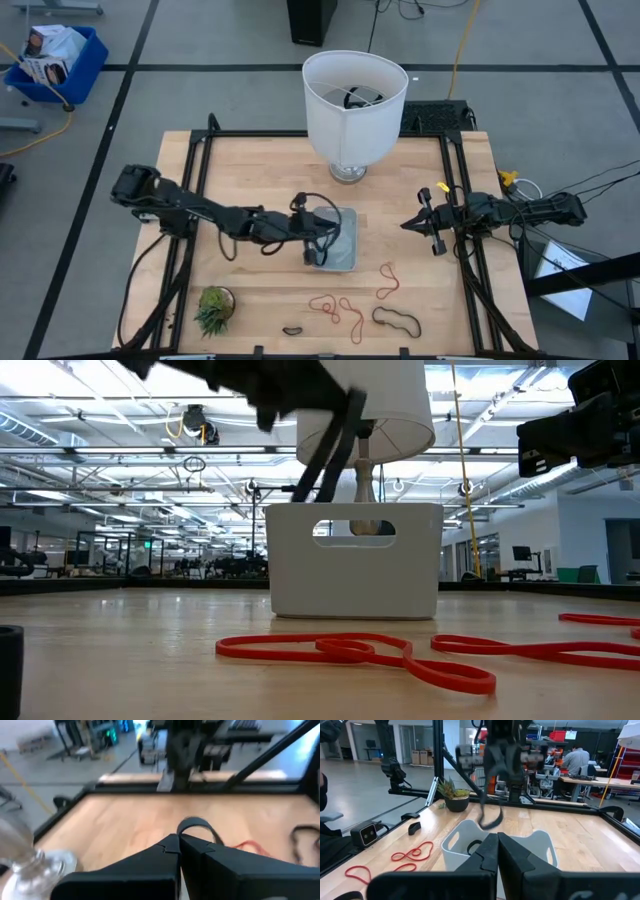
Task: Pick and place rubber bands into bin
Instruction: Put the black rubber band into the gray bin
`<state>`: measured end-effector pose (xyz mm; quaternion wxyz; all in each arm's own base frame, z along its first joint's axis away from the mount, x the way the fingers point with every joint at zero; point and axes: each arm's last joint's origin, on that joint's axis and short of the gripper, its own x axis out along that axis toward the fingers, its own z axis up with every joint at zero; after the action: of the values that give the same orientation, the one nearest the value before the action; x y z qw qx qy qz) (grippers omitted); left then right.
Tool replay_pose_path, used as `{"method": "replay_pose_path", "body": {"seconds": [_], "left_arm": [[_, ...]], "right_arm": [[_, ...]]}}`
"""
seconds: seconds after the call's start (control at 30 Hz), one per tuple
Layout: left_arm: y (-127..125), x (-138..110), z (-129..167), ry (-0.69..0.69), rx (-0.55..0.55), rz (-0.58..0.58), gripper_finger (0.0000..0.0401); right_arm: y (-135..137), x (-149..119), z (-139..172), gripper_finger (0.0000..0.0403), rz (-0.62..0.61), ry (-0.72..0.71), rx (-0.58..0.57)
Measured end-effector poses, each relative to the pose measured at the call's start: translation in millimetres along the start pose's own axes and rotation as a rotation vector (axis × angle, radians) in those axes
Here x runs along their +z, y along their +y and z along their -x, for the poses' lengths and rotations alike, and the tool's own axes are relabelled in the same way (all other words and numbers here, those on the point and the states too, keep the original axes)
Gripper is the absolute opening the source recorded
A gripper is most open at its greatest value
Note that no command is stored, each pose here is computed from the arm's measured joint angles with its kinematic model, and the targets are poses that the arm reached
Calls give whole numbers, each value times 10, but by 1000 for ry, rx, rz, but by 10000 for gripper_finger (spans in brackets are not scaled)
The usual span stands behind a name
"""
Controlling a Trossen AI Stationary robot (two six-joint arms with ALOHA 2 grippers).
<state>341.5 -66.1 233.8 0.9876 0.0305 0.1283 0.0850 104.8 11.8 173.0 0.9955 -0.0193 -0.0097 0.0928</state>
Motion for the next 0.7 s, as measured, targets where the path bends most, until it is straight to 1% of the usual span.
{"method": "replay_pose_path", "body": {"seconds": [0.2,0.33,0.47,0.7], "left_arm": [[72,-231,-209,74,-10,36,1],[89,-351,-293,113,-16,47,1],[68,-431,-336,141,-56,45,1],[61,-489,-347,179,-63,58,6]], "right_arm": [[0,-2,0,1,2,2,0],[0,-4,0,1,2,4,1],[0,-4,0,1,3,5,0],[0,-6,0,1,2,6,0]]}}
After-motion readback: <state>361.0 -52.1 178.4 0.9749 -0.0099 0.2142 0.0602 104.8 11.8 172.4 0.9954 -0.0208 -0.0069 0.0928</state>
